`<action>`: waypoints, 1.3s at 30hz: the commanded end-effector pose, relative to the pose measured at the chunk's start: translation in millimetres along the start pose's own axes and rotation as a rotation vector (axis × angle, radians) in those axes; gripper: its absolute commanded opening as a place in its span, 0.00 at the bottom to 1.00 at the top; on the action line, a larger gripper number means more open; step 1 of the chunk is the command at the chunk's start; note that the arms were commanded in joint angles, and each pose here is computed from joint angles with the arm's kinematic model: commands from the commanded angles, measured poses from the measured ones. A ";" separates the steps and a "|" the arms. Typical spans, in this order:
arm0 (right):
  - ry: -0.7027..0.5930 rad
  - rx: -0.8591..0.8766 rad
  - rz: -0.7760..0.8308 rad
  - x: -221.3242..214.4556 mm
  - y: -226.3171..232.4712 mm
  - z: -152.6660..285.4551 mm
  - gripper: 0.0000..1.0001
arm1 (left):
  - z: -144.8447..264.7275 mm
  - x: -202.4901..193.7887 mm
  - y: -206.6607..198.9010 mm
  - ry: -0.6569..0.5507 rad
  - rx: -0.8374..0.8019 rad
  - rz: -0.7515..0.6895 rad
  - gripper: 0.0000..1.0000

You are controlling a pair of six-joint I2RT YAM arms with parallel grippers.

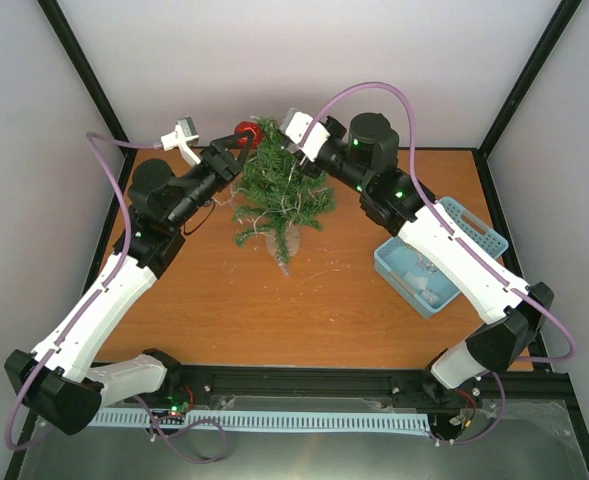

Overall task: Decorate the small christmas tree
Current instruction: Hang the decoration item on the Christmas tree, then pick up the decoration item from the storage box.

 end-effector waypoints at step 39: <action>0.500 -0.348 -0.552 -78.8 56.0 160.4 1.00 | 79.3 -20.9 45.7 -0.023 0.335 -0.576 1.00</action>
Point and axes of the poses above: each gripper's point midway between its finger pads, its own z axis back along the fingers, its own y axis along the line the jaws close on, x = y × z, the point moved 10 cm from there along z, back along the fingers, and after that the axes turned 9 degrees about z, right-handed, at the moved point
